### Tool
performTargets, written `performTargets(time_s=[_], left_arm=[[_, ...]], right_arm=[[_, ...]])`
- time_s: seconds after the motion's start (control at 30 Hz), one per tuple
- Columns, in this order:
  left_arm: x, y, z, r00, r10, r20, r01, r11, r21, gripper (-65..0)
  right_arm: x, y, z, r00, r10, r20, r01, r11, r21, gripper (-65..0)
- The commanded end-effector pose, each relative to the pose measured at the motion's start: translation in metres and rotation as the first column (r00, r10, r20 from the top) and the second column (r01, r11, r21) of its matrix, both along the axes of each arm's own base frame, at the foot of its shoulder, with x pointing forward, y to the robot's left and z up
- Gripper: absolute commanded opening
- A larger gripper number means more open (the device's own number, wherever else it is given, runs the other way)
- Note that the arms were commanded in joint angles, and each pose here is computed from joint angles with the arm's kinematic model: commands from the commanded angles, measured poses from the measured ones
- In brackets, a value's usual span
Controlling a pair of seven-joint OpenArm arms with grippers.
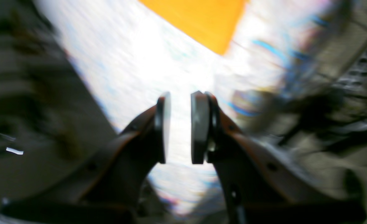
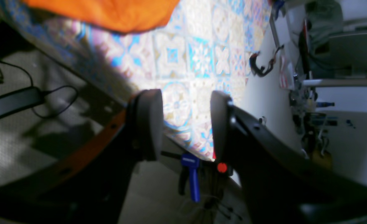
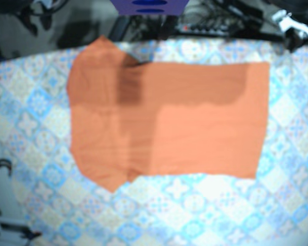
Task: Fold the T-shirt properly
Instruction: 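Move both grippers down toward the orange shirt's collar-side edge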
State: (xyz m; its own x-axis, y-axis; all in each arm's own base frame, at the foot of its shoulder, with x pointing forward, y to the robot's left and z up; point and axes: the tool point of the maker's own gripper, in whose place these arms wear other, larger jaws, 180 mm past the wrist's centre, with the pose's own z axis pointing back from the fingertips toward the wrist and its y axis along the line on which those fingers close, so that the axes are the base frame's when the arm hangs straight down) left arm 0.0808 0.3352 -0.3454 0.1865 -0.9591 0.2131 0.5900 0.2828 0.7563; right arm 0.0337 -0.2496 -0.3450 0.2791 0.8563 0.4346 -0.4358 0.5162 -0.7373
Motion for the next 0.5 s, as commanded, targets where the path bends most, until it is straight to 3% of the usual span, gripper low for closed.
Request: performTargets(time_s=[0.0, 0.07, 0.17, 0.47], left_arm=[[0.005, -0.002, 0.007, 1.0, -0.027, 0.016, 0.027, 0.999, 0.021, -54.1], [0.019, -0.008, 0.012, 0.997, -0.058, 0.043, 0.056, 0.997, 0.057, -53.6], [0.035, -0.018, 0.012, 0.994, -0.088, 0.059, 0.081, 0.99, 0.116, -53.5], [0.056, -0.032, 0.001, 0.992, -0.106, 0.068, 0.093, 0.981, 0.17, -53.5]], right_arm=[[0.002, 0.003, 0.005, 1.0, 0.03, 0.007, -0.03, 0.999, -0.012, -39.4], [0.013, 0.01, -0.001, 0.996, 0.085, 0.001, -0.085, 0.995, -0.057, -39.4], [0.019, 0.023, -0.019, 0.975, 0.211, -0.071, -0.219, 0.963, -0.154, -39.4], [0.039, 0.09, -0.052, 0.892, 0.431, -0.137, -0.447, 0.886, -0.125, -39.4]])
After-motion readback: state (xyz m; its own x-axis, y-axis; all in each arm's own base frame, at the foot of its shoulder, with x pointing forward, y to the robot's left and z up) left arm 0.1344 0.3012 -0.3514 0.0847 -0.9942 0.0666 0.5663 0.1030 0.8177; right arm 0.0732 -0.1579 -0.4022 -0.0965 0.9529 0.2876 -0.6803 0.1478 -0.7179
